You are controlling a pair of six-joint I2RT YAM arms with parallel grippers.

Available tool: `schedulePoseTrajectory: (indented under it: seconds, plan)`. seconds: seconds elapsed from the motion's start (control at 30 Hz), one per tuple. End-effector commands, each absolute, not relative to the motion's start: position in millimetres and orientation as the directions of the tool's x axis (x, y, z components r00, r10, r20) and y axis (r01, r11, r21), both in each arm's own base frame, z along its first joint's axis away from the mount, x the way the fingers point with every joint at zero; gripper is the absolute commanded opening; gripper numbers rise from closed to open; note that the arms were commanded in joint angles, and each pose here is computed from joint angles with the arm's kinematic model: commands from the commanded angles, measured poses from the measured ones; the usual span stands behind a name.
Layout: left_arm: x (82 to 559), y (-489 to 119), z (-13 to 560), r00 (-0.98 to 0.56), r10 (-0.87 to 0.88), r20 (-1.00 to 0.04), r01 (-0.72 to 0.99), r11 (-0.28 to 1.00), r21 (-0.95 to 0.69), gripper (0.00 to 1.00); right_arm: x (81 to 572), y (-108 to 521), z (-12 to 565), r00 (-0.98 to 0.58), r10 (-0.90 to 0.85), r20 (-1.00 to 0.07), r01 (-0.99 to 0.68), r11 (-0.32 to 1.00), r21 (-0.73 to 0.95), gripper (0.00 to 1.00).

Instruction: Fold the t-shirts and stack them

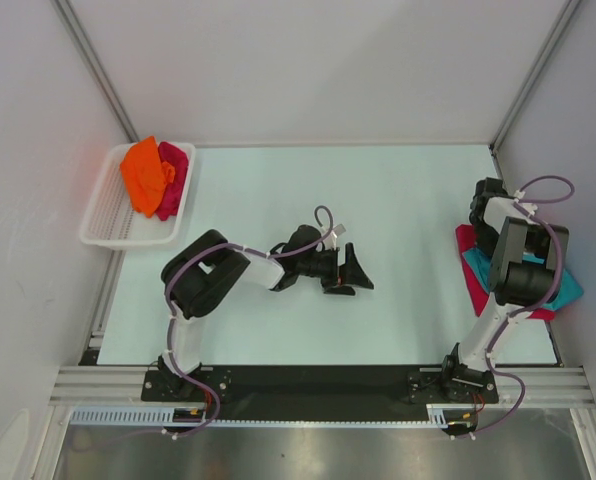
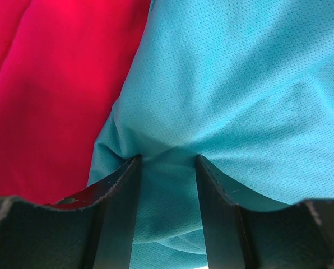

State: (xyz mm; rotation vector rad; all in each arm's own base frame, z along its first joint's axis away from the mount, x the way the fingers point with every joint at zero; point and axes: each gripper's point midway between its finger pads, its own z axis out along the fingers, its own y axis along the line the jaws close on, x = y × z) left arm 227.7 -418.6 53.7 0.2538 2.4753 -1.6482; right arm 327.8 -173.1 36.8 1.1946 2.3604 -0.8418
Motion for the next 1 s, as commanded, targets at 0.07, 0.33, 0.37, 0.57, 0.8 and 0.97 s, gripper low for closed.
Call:
schedulePoseTrajectory:
  seconds: [0.07, 0.33, 0.37, 0.57, 0.8, 0.97]
  plan:
    - [234.0, -411.9, 52.6, -0.965, 0.050, -0.256, 0.254, 0.408, -0.877, 0.99, 344.9, -161.6, 39.0, -0.542, 0.602, -0.587, 0.834, 0.474, -0.284, 0.49]
    - [256.1, -397.8, 90.4, -0.884, 0.030, -0.466, 0.409, 0.534, -0.740, 1.00, 383.3, -103.3, 162.5, -0.492, 0.336, -0.803, 0.763, 0.611, -0.212, 0.47]
    - [263.3, -392.5, 97.7, -0.855, 0.035, -0.518, 0.439, 0.580, -0.686, 1.00, 388.6, -89.5, 177.9, -0.479, 0.299, -0.825, 0.745, 0.635, -0.202, 0.47]
    - [315.8, -316.0, 195.9, -0.648, 0.089, -0.757, 0.450, 0.845, -0.287, 1.00, 421.9, 49.3, 243.8, -0.486, 0.294, -0.823, 0.472, 0.881, 0.036, 0.49]
    - [308.4, -177.8, 245.5, -0.613, 0.096, -0.784, 0.124, 0.992, 0.024, 1.00, 367.6, 293.1, 183.5, -0.811, 0.071, -0.581, -0.210, 0.891, 0.402, 0.47]
    - [297.4, -135.1, 212.5, -0.713, -0.178, -0.678, -0.010, 0.970, -0.244, 1.00, 304.1, 374.8, 166.1, -0.832, -0.088, -0.548, -0.412, 0.759, 0.505, 0.48]
